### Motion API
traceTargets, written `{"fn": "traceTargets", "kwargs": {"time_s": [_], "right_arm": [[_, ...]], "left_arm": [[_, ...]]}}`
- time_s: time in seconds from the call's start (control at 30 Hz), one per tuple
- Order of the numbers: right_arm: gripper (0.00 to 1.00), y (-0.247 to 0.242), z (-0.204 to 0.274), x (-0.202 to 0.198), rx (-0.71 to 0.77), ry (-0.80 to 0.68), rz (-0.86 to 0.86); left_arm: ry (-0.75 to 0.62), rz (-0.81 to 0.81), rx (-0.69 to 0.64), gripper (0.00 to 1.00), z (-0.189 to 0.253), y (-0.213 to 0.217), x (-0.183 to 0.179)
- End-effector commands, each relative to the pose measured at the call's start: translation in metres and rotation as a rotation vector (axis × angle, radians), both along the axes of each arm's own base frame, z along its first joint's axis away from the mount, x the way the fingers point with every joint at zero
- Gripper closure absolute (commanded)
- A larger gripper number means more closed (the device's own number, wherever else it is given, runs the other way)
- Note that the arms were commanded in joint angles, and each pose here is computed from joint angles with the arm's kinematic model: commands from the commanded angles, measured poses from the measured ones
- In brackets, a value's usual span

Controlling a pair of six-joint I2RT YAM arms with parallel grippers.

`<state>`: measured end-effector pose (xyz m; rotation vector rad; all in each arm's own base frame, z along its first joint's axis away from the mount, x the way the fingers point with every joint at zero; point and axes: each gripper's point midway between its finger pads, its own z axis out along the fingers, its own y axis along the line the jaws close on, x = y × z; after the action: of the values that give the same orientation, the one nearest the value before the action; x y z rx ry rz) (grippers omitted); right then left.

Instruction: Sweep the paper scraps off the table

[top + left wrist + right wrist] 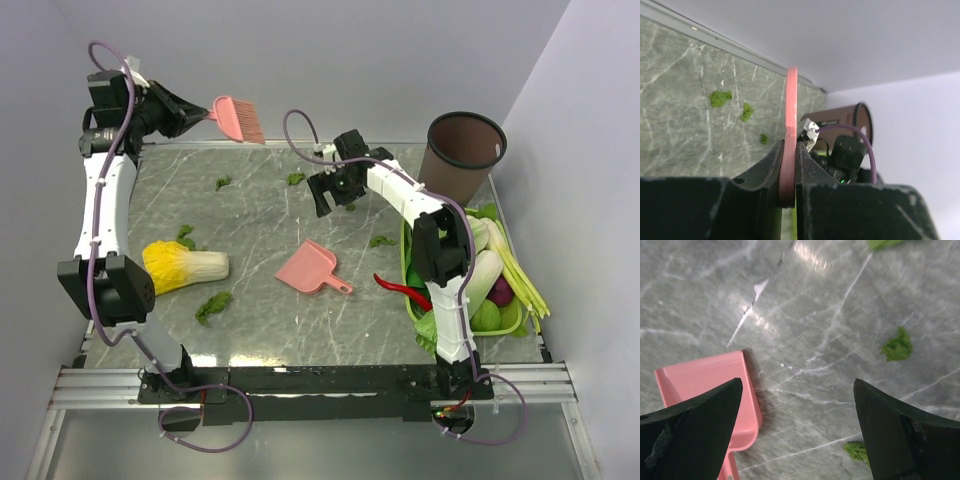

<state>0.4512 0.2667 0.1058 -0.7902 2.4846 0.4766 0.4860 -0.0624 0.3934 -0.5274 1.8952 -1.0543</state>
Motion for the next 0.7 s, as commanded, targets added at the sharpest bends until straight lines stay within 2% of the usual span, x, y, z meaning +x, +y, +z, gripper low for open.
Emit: {"fn": "traceTargets", "kwargs": {"time_s": [0.0, 0.03, 0.07, 0.1, 0.13, 0.17, 0.2, 0.23, 0.27, 0.3, 0.4, 0.43, 0.53, 0.57, 0.63, 0.67], "right_arm": [[0.00, 0.000, 0.039, -0.013, 0.039, -0.049, 0.016], [0.00, 0.000, 0.045, -0.015, 0.048, -0.054, 0.021], [0.00, 0.003, 0.061, -0.022, 0.064, -0.078, 0.033], [0.00, 0.003, 0.062, -0.030, 0.060, -0.074, 0.045], [0.00, 0.002, 0.064, -0.039, 0.050, -0.068, 0.059], [0.00, 0.003, 0.081, -0.050, 0.060, -0.100, 0.080], [0.00, 0.005, 0.072, -0.068, 0.038, -0.079, 0.118], [0.00, 0.007, 0.073, -0.080, 0.034, -0.081, 0.145], [0.00, 0.006, 0.088, -0.091, 0.042, -0.119, 0.178], [0.00, 0.009, 0.077, -0.111, 0.029, -0.093, 0.219], [0.00, 0.007, 0.085, -0.141, 0.042, -0.094, 0.267], [0.00, 0.006, 0.092, -0.150, 0.064, -0.096, 0.285], [0.00, -0.001, 0.092, -0.167, 0.055, -0.095, 0.319], [0.00, -0.003, 0.090, -0.171, 0.051, -0.092, 0.329], [0.00, -0.005, 0.094, -0.172, 0.053, -0.105, 0.332], [0.00, -0.007, 0.095, -0.172, 0.050, -0.112, 0.335]], "left_arm": [[-0.164, -0.246, 0.074, 0.99, 0.003, -0.039, -0.025], [-0.088, -0.288, 0.060, 0.99, -0.040, -0.043, -0.031], [-0.113, -0.347, 0.092, 0.99, -0.054, -0.047, -0.041], [-0.081, -0.374, 0.099, 0.99, -0.072, -0.049, -0.050], [0.023, -0.354, 0.124, 0.99, -0.114, -0.044, -0.060], [-0.039, -0.344, 0.236, 0.99, -0.113, -0.037, -0.074], [-0.042, -0.339, 0.293, 0.99, -0.119, -0.033, -0.083], [-0.019, -0.350, 0.352, 0.97, -0.125, -0.031, -0.108], [-0.068, -0.379, 0.462, 0.96, -0.127, -0.026, -0.117], [-0.073, -0.391, 0.500, 0.98, -0.127, -0.024, -0.128], [-0.084, -0.383, 0.640, 0.99, -0.116, -0.011, -0.164], [-0.085, -0.398, 0.738, 0.99, -0.115, -0.002, -0.183], [-0.113, -0.342, 0.892, 0.99, -0.092, 0.017, -0.211], [-0.055, -0.299, 0.958, 0.99, -0.095, 0.032, -0.223], [-0.075, -0.261, 1.082, 0.99, -0.082, 0.048, -0.245], [-0.015, -0.230, 1.148, 0.99, -0.085, 0.063, -0.257]]}}
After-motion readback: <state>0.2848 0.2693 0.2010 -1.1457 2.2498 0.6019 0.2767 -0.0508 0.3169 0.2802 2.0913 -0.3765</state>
